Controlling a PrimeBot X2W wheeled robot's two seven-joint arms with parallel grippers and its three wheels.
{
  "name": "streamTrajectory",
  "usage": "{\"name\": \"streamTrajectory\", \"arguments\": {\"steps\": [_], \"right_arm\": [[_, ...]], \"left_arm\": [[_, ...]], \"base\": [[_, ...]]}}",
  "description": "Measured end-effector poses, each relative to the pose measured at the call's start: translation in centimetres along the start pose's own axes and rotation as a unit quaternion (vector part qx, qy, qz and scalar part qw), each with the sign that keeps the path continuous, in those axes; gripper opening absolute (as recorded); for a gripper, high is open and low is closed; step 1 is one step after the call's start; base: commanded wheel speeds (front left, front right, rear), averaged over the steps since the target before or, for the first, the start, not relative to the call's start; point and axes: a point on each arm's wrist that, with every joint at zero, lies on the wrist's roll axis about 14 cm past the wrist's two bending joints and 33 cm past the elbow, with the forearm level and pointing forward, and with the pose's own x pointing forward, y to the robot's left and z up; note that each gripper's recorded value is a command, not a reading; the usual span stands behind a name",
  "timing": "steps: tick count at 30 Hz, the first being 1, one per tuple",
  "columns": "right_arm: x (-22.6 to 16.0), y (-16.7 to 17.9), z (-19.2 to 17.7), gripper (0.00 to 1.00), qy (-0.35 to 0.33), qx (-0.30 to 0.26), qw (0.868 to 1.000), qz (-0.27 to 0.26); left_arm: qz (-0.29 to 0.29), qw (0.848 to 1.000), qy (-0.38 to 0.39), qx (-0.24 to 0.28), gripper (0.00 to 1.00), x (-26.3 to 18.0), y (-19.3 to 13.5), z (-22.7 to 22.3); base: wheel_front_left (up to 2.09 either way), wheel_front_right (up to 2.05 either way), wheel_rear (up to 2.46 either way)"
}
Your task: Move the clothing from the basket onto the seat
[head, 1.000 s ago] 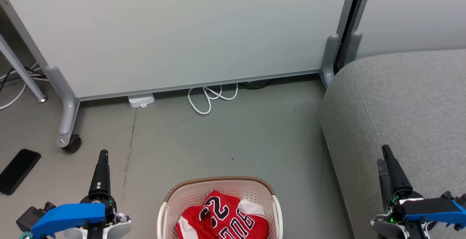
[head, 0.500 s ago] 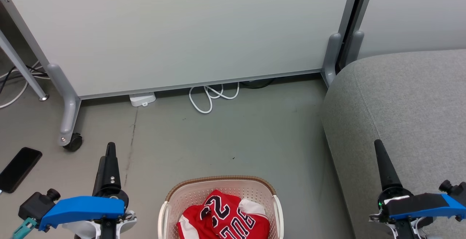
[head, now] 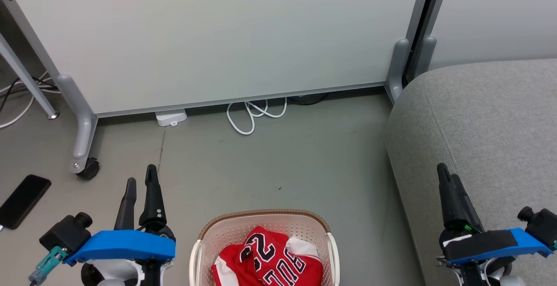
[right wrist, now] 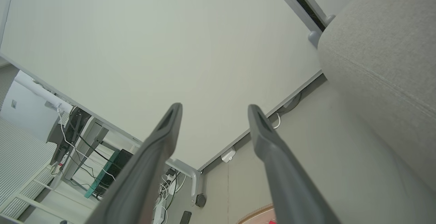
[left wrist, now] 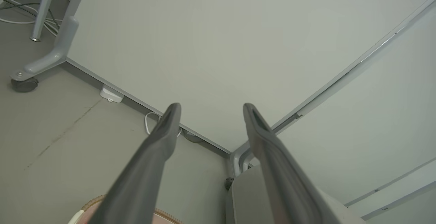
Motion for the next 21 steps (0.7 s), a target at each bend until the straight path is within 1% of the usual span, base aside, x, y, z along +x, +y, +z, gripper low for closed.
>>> {"name": "streamTrajectory", "arguments": {"steps": [9,21], "right_arm": [[0.1,0.8,-0.2,1.0,-0.002,-0.062,0.998,0.016],[0.2,1.2,-0.7,1.0,-0.001,-0.134,0.991,0.028]], "left_arm": [[-0.012,0.997,0.0,0.078,1.0,0.0,-0.7,-0.3],[-0.026,0.987,-0.004,0.156,1.0,0.1,-1.5,-0.7]], "base": [[0.0,0.0,0.0],[0.0,0.0,0.0]]}}
